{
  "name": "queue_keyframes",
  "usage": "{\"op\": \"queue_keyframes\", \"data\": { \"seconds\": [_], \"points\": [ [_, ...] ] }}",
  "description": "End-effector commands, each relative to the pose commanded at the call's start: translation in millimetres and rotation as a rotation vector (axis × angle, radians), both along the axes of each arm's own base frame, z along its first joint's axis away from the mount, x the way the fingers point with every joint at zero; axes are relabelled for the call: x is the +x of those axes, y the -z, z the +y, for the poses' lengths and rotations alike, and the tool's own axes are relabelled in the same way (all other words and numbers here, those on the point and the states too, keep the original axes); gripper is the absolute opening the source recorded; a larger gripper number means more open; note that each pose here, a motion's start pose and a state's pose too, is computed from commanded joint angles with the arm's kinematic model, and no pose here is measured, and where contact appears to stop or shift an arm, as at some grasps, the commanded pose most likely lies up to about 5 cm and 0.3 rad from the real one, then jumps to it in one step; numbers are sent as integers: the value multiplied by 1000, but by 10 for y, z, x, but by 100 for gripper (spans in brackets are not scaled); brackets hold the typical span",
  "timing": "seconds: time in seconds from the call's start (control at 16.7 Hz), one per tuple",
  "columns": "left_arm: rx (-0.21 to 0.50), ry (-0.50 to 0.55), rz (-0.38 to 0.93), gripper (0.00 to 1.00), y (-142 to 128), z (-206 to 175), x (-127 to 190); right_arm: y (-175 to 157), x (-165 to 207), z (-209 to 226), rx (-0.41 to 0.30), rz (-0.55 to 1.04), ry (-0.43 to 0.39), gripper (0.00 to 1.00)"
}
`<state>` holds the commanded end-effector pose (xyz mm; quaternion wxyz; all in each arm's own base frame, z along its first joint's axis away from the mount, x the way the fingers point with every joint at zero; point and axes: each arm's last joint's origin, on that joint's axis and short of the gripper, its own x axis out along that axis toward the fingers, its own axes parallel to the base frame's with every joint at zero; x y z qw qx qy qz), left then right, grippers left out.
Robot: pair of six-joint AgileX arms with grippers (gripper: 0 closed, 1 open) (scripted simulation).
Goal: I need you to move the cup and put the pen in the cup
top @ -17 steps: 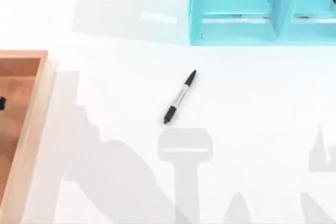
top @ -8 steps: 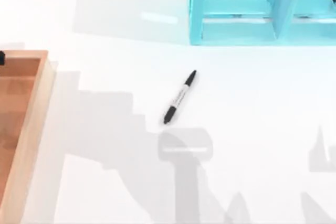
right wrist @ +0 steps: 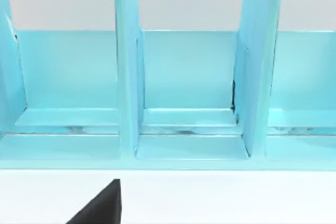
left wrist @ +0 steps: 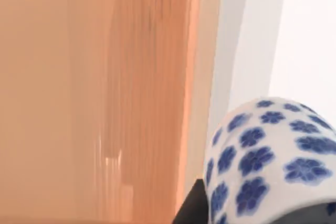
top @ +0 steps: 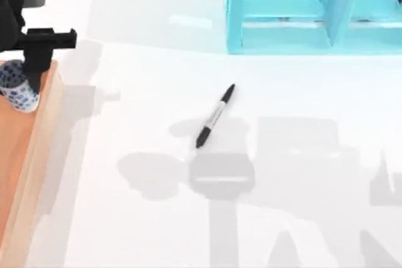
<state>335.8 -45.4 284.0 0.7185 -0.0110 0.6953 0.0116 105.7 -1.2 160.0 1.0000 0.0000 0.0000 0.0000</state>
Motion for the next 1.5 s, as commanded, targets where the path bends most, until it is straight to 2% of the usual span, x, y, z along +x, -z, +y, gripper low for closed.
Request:
{"op": "queue_keyframes", "data": {
  "seconds": [0.18, 0.6, 0.72, 0.96, 1.08, 1.5],
  "points": [
    [2, 46, 35, 0, -138, -258, -148, 0, 0, 0, 0, 0, 0, 100],
    [2, 45, 40, 0, -99, -304, -106, 0, 0, 0, 0, 0, 0, 100],
    [2, 45, 34, 0, 10, -429, 35, 0, 0, 0, 0, 0, 0, 100],
    [11, 51, 55, 0, 520, -839, 422, 0, 0, 0, 0, 0, 0, 100],
    [9, 52, 43, 0, 688, -1006, 530, 0, 0, 0, 0, 0, 0, 100],
    [8, 46, 40, 0, 800, -1045, 570, 0, 0, 0, 0, 0, 0, 100]
  ]
}}
